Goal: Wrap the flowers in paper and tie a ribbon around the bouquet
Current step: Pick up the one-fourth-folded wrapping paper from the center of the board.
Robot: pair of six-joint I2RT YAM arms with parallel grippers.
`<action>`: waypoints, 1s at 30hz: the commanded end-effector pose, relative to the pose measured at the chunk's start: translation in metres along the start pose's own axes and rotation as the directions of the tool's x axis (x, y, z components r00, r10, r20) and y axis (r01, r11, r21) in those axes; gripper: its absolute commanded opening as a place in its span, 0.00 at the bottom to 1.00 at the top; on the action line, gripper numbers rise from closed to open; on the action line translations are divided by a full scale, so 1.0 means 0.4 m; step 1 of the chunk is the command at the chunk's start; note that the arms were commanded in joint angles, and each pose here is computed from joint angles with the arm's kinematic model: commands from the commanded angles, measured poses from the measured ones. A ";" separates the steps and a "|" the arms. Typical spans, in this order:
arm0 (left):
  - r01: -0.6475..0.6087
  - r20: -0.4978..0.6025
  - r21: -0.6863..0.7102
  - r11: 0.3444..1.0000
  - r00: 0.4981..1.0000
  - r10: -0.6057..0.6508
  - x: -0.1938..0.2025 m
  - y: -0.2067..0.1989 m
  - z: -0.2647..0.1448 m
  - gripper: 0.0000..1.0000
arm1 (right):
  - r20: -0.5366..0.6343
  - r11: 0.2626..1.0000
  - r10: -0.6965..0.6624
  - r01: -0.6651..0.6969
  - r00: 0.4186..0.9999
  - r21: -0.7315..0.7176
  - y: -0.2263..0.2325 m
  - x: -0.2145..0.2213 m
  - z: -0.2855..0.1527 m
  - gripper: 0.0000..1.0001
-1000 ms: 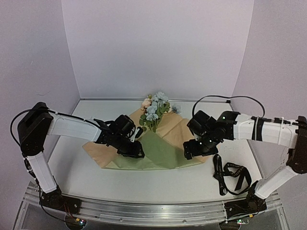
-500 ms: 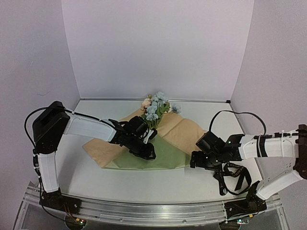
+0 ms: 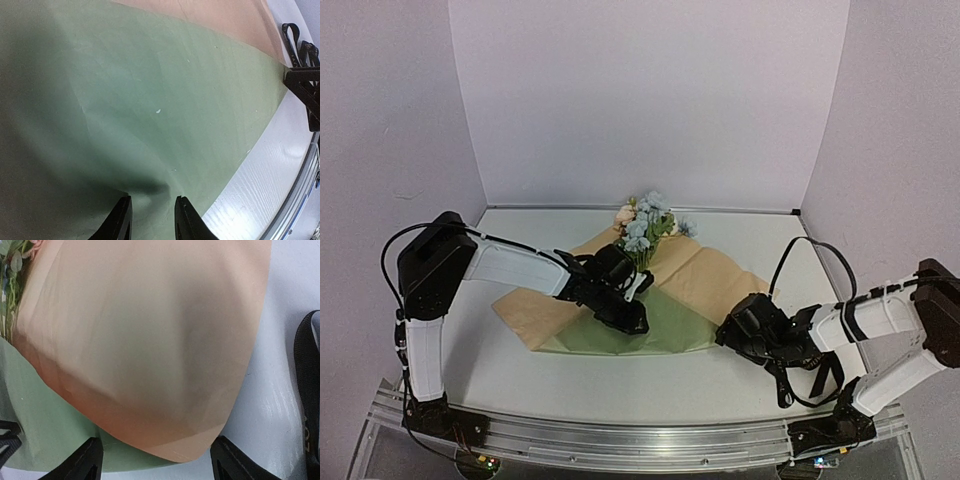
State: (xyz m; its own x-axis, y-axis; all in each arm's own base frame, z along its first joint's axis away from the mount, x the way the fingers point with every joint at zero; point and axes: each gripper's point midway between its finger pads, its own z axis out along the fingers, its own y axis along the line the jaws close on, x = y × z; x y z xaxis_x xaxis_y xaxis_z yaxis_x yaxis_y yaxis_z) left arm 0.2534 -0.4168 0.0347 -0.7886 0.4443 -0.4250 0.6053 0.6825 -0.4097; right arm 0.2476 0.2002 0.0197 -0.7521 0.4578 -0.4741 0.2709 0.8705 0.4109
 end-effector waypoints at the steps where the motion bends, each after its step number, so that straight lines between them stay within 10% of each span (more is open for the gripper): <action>1: -0.034 0.022 0.023 0.999 0.999 0.034 -0.035 -0.027 -0.002 0.31 | 0.080 0.994 0.102 -0.099 0.992 -0.040 0.006 -0.029 0.014 0.72; 30: -0.160 0.045 0.051 0.986 0.986 0.157 -0.059 -0.112 0.039 0.31 | 0.075 0.976 0.187 -0.177 0.979 -0.124 0.012 -0.035 -0.017 0.22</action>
State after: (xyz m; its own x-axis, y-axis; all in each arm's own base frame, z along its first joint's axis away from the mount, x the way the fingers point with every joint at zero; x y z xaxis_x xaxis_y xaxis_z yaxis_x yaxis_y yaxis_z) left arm 0.2397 -0.4576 0.0383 -0.7171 0.5156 -0.4690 0.6925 0.6028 -0.3962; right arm 0.2506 0.1955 0.0245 -0.6653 0.5953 -0.4505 0.3209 0.7729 0.5474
